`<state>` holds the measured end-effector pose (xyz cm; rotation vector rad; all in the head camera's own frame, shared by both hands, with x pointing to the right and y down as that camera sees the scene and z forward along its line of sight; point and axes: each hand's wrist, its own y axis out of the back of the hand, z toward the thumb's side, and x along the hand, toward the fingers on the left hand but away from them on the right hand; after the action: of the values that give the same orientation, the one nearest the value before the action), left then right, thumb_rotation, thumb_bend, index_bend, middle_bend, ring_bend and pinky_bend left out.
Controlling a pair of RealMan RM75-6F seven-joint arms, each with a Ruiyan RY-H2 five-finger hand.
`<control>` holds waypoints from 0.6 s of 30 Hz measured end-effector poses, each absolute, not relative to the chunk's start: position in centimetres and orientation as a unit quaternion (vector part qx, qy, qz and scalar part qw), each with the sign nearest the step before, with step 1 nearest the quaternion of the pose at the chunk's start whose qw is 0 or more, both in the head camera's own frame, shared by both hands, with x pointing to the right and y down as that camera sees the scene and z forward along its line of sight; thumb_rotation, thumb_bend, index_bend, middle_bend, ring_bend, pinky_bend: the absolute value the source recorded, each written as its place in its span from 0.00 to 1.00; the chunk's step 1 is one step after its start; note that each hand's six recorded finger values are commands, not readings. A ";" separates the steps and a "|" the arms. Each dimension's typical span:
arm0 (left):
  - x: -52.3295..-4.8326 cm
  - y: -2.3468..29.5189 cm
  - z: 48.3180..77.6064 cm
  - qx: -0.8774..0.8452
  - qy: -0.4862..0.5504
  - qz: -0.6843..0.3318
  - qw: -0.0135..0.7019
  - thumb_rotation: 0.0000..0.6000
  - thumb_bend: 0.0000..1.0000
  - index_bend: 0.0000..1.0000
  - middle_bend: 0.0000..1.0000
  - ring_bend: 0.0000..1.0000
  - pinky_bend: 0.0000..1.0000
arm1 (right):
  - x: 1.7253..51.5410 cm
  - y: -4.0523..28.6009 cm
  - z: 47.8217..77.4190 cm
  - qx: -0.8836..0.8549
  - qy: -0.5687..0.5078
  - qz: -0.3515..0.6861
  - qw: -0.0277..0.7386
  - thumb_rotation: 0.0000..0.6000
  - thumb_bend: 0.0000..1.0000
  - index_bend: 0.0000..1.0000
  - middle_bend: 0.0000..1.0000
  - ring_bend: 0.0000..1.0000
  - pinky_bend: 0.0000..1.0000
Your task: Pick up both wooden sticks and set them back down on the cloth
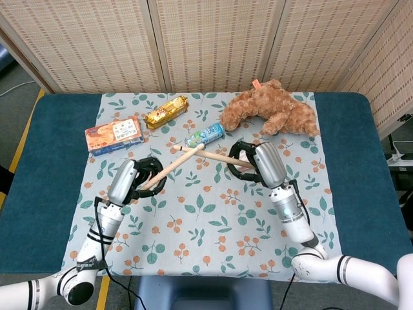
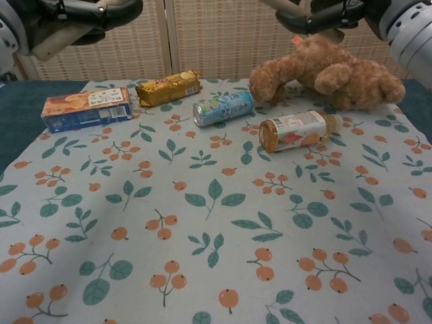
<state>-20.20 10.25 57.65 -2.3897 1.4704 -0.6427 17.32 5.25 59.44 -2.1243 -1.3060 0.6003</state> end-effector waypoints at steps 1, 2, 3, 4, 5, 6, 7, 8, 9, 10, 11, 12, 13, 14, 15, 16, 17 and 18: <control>-20.2 10.3 57.8 -0.823 0.506 -0.223 0.131 1.00 0.42 0.66 0.84 1.00 1.00 | 17.2 5.3 59.4 -0.795 -0.488 0.223 0.283 1.00 0.76 0.83 0.65 0.93 1.00; -20.2 10.4 57.8 -0.823 0.505 -0.224 0.130 1.00 0.42 0.66 0.84 1.00 1.00 | 17.1 5.4 59.3 -0.797 -0.487 0.220 0.281 1.00 0.76 0.83 0.65 0.93 1.00; -20.2 10.4 57.9 -0.823 0.505 -0.226 0.130 1.00 0.42 0.66 0.84 1.00 1.00 | 17.1 5.5 59.2 -0.799 -0.486 0.219 0.278 1.00 0.76 0.83 0.65 0.93 1.00; -20.2 10.3 58.1 -0.822 0.505 -0.228 0.129 1.00 0.42 0.66 0.84 1.00 1.00 | 17.1 5.6 59.2 -0.801 -0.485 0.218 0.276 1.00 0.76 0.83 0.65 0.93 1.00; -20.2 10.3 58.2 -0.822 0.505 -0.230 0.128 1.00 0.42 0.66 0.84 1.00 1.00 | 17.0 5.7 59.1 -0.803 -0.484 0.217 0.272 1.00 0.76 0.83 0.65 0.93 1.00; -20.3 10.3 58.3 -0.822 0.506 -0.231 0.126 1.00 0.42 0.66 0.84 1.00 1.00 | 17.1 5.8 59.1 -0.805 -0.482 0.217 0.270 1.00 0.76 0.83 0.65 0.93 1.00; -20.3 10.3 58.5 -0.821 0.507 -0.233 0.124 1.00 0.42 0.66 0.84 1.00 1.00 | 17.1 5.8 59.0 -0.806 -0.481 0.218 0.269 1.00 0.76 0.83 0.65 0.93 1.00; -20.4 10.3 58.6 -0.820 0.508 -0.234 0.124 1.00 0.43 0.66 0.84 1.00 1.00 | 17.2 5.8 59.0 -0.805 -0.480 0.220 0.270 1.00 0.76 0.83 0.65 0.93 1.00; -20.4 10.2 58.6 -0.819 0.508 -0.236 0.124 1.00 0.43 0.66 0.84 1.00 1.00 | 17.3 5.8 59.1 -0.804 -0.480 0.221 0.272 1.00 0.76 0.83 0.65 0.93 1.00; -20.6 10.1 58.8 -0.818 0.509 -0.238 0.124 1.00 0.43 0.66 0.84 1.00 1.00 | 17.3 5.8 59.1 -0.803 -0.479 0.223 0.275 1.00 0.76 0.83 0.65 0.93 1.00; -20.6 10.1 58.8 -0.816 0.511 -0.240 0.124 1.00 0.43 0.66 0.84 1.00 1.00 | 17.4 5.8 59.2 -0.801 -0.479 0.226 0.279 1.00 0.76 0.83 0.65 0.93 1.00; -20.8 10.0 58.9 -0.815 0.512 -0.241 0.125 1.00 0.43 0.66 0.84 1.00 1.00 | 17.5 5.7 59.2 -0.799 -0.479 0.229 0.282 1.00 0.76 0.83 0.65 0.93 1.00; -20.9 9.9 58.9 -0.813 0.514 -0.243 0.126 1.00 0.43 0.66 0.84 1.00 1.00 | 17.7 5.7 59.3 -0.797 -0.480 0.231 0.286 1.00 0.76 0.83 0.65 0.93 1.00; -21.1 9.8 59.0 -0.811 0.515 -0.245 0.128 1.00 0.43 0.66 0.84 1.00 1.00 | 17.9 5.6 59.3 -0.792 -0.480 0.235 0.294 1.00 0.76 0.83 0.65 0.93 1.00; -21.3 9.8 59.0 -0.809 0.517 -0.247 0.130 1.00 0.42 0.66 0.84 1.00 1.00 | 18.1 5.5 59.4 -0.788 -0.481 0.239 0.302 1.00 0.76 0.83 0.65 0.93 1.00; -21.7 9.6 59.1 -0.806 0.519 -0.252 0.135 1.00 0.42 0.66 0.84 1.00 1.00 | 18.3 5.4 59.4 -0.782 -0.481 0.244 0.311 1.00 0.76 0.83 0.65 0.93 1.00; -22.1 9.5 59.2 -0.802 0.520 -0.256 0.140 1.00 0.42 0.66 0.84 1.00 1.00 | 18.7 5.3 59.5 -0.773 -0.482 0.251 0.326 1.00 0.76 0.83 0.65 0.93 1.00; -22.5 9.5 59.4 -0.799 0.521 -0.262 0.147 1.00 0.42 0.66 0.84 1.00 1.00 | 19.1 5.2 59.6 -0.764 -0.483 0.259 0.340 1.00 0.76 0.83 0.65 0.93 1.00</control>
<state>-22.52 9.45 59.36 -2.2992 1.5002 -0.7551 19.13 5.23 59.56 -1.9896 -1.2569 0.6742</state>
